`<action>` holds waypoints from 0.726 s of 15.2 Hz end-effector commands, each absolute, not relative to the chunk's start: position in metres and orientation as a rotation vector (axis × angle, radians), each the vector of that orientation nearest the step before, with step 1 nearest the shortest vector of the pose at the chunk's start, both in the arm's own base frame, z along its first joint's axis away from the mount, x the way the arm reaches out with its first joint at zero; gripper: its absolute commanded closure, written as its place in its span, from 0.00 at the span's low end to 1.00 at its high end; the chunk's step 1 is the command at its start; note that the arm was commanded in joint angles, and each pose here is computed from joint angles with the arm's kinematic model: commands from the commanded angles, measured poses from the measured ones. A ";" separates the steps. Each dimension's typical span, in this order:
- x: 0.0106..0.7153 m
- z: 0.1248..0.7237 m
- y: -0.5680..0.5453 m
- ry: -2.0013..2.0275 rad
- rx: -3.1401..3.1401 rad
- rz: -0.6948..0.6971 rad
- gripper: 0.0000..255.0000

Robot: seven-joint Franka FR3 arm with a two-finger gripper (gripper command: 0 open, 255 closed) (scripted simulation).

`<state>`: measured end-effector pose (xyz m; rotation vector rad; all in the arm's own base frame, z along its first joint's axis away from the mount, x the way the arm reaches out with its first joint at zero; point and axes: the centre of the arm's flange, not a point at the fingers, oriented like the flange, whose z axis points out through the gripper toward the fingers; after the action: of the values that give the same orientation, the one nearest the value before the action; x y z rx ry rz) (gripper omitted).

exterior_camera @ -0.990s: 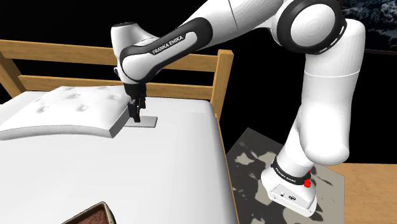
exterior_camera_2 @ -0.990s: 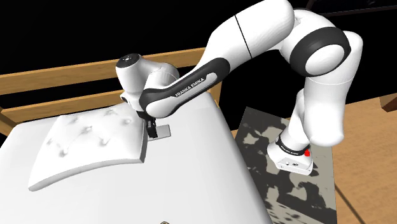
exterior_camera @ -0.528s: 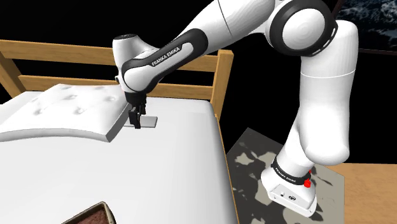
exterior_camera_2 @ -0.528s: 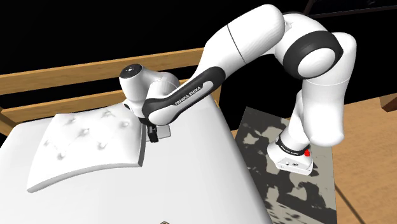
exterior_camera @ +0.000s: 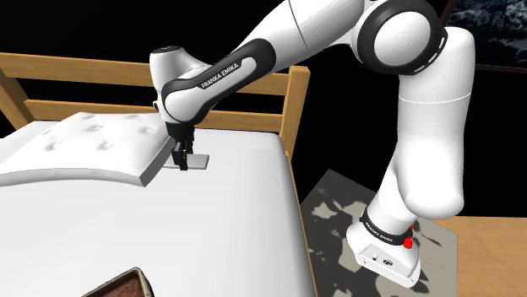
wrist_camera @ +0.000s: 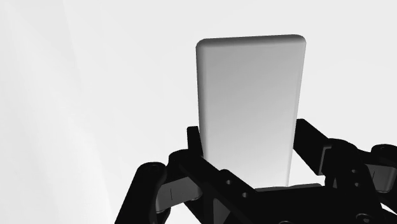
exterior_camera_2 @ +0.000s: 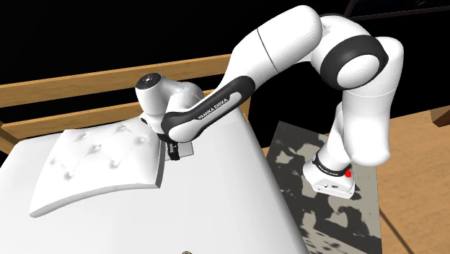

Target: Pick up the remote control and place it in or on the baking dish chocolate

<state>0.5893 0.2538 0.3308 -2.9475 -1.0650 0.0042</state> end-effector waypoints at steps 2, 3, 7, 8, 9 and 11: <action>0.589 0.331 0.254 -1.065 -2.948 0.005 1.00; 0.589 0.331 0.254 -1.065 -2.948 0.005 1.00; 0.589 0.331 0.254 -1.065 -2.948 0.005 1.00; 0.589 0.331 0.254 -1.065 -2.948 0.005 1.00; 0.589 0.330 0.254 -1.065 -2.948 0.005 1.00; 0.589 0.341 0.254 -1.065 -2.947 0.005 1.00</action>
<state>0.5889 0.2535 0.3363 -2.9475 -1.0650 0.0068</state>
